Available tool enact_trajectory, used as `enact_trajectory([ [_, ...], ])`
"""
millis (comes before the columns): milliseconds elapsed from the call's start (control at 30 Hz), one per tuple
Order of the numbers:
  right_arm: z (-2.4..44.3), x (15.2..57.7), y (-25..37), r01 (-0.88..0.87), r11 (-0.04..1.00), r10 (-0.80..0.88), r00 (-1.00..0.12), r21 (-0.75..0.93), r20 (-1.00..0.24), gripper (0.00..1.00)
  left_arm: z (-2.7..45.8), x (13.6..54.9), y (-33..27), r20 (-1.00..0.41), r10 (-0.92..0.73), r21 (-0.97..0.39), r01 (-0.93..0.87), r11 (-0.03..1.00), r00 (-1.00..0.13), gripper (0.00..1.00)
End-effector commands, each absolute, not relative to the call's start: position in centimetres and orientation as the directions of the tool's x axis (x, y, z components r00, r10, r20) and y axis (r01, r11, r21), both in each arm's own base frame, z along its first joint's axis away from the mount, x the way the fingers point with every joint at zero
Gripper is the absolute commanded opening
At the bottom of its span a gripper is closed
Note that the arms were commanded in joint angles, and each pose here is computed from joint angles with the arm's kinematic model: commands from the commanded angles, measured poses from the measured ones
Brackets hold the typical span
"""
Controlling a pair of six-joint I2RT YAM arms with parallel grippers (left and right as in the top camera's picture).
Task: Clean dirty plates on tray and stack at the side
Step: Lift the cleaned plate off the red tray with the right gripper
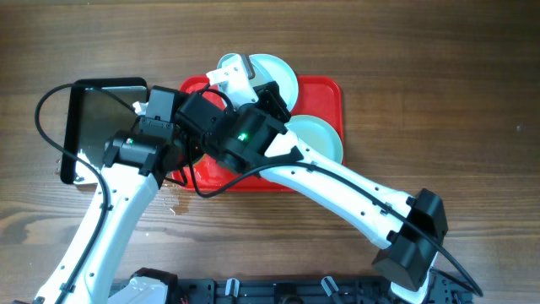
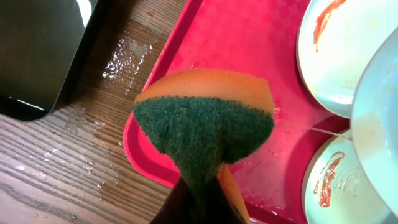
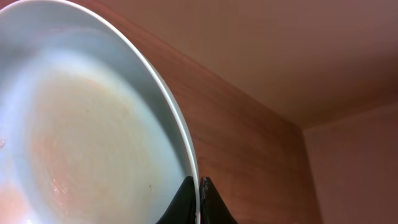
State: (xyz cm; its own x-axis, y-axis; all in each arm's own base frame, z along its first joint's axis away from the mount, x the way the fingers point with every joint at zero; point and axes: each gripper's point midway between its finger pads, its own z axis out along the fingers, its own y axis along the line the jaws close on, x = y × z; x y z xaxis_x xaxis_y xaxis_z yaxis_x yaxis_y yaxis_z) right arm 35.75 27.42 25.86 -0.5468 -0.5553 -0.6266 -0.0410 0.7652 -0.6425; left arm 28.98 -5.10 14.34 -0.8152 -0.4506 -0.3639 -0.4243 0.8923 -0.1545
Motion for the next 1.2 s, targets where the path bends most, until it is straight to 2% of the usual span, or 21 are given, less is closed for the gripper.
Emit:
enact_trajectory([
  [0,27.0,35.6,27.3,-0.026,0.72,-0.602,-0.521,-0.694,-0.605,0.04,14.2,28.9,-5.3,-0.358,-0.455,-0.163,-0.426,0.89,-0.815,0.04],
  [400,26.0,35.4,28.0,-0.063,0.759,-0.573,-0.539,-0.648,-0.618,0.04,14.3,29.1,-5.4,-0.363,-0.456,-0.168,-0.424,0.89,-0.812,0.04],
  [800,25.9,35.4,28.0,-0.077,0.752,-0.584,-0.54,-0.655,-0.607,0.04,14.3,29.2,-5.4,-0.368,-0.457,-0.172,-0.423,0.889,-0.81,0.04],
  [867,23.8,34.8,29.3,-0.128,0.852,-0.474,-0.601,-0.508,-0.643,0.04,14.3,29.2,-5.4,-0.367,-0.457,-0.172,-0.423,0.889,-0.81,0.04],
  [967,20.6,34.7,29.9,-0.209,0.938,-0.337,-0.74,-0.278,-0.582,0.04,14.3,29.2,-5.4,-0.367,-0.453,-0.17,-0.42,0.891,-0.812,0.04],
  [1067,18.8,36.6,27.5,-0.181,0.98,-0.2,-0.853,-0.086,-0.483,0.04,14.3,29.1,-5.4,-0.365,-0.453,-0.167,-0.421,0.892,-0.814,0.04],
  [1167,17.7,38.7,22.6,-0.067,0.996,-0.04,-0.935,0.064,-0.353,0.04,14.3,29.1,-5.4,-0.364,-0.452,-0.166,-0.421,0.892,-0.814,0.04],
])
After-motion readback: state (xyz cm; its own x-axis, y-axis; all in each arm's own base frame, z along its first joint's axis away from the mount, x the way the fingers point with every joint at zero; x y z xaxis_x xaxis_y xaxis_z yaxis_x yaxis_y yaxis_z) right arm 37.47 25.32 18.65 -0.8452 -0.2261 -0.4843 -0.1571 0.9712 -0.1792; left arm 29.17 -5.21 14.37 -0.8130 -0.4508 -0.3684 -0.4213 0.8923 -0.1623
